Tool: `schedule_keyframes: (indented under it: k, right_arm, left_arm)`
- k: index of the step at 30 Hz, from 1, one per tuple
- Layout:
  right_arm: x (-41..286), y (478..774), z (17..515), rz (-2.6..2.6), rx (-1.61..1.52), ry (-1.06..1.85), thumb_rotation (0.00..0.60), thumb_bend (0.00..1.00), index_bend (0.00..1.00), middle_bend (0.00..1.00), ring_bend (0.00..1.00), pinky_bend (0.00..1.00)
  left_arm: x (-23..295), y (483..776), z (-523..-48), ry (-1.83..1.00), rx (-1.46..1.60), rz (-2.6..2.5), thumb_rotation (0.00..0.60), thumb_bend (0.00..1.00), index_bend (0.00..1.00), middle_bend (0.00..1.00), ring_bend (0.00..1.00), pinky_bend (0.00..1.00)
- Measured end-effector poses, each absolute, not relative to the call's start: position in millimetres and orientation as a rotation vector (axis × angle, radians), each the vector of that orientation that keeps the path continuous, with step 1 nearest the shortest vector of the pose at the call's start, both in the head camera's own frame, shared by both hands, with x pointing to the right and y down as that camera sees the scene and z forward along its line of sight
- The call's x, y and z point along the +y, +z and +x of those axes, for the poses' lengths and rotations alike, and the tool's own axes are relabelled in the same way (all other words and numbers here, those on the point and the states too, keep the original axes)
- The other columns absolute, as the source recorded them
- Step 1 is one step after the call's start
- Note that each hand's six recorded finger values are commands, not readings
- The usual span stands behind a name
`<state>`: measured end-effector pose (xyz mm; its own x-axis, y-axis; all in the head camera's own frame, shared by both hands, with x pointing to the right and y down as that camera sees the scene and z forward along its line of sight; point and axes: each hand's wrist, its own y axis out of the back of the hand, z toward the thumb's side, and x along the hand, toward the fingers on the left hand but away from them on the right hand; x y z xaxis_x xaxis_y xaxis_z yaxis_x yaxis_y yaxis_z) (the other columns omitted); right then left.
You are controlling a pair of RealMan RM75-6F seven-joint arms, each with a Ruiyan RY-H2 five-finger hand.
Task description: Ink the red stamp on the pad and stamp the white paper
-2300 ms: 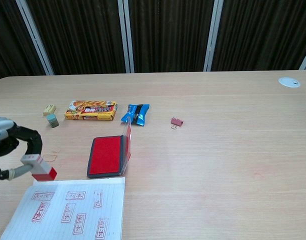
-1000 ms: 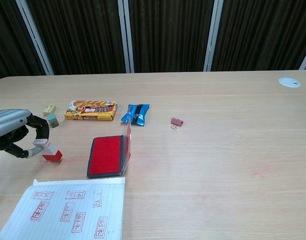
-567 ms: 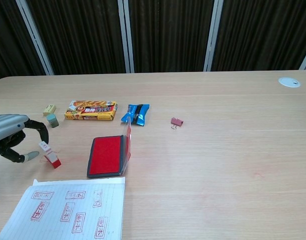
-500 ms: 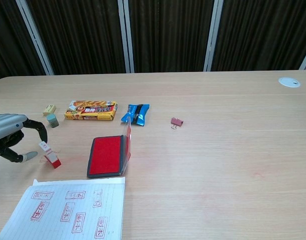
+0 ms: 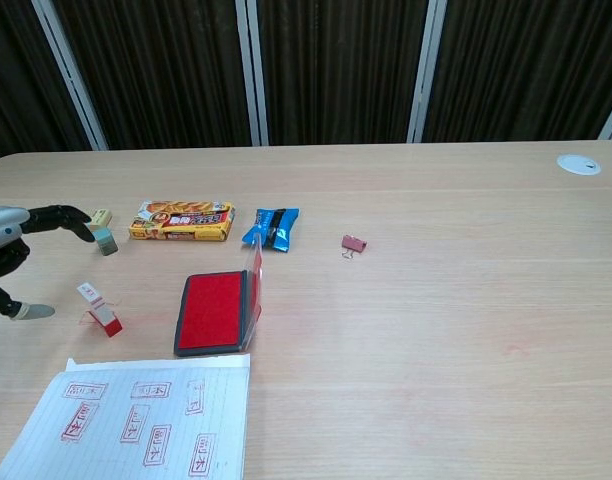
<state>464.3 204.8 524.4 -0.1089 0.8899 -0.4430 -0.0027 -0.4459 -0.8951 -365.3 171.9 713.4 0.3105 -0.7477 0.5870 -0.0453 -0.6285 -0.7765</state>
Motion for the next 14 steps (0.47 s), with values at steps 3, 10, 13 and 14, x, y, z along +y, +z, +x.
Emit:
schedule_keyframes:
  k: [3, 10, 13, 14]
  right_arm:
    - [204.8, 522.0, 463.2, -1.472, -1.020, 1.630, 0.600, 0.00, 0.00, 0.00, 0.00, 0.00]
    - [203.7, 514.3, 460.4, -1.498, -1.051, 1.596, 0.600, 0.00, 0.00, 0.00, 0.00, 0.00]
    - [202.9, 510.8, 458.0, -1.513, -1.057, 1.574, 0.600, 0.00, 0.00, 0.00, 0.00, 0.00]
    - [202.8, 510.2, 457.6, -1.514, -1.058, 1.570, 0.600, 0.00, 0.00, 0.00, 0.00, 0.00]
  left_arm:
    - [168.1, 694.8, -367.8, -1.318, 0.742, -1.904, 0.600, 0.03, 0.19, 0.04, 0.69, 0.77]
    - [161.4, 625.7, -376.5, -1.187, 0.916, -1.776, 0.600, 0.00, 0.00, 0.00, 0.04, 0.08]
    - [169.4, 600.8, -376.7, -1.214, 0.940, -1.728, 0.600, 0.00, 0.00, 0.00, 0.00, 0.00]
    - [173.0, 592.0, -375.9, -1.234, 0.941, -1.710, 0.600, 0.00, 0.00, 0.00, 0.00, 0.00]
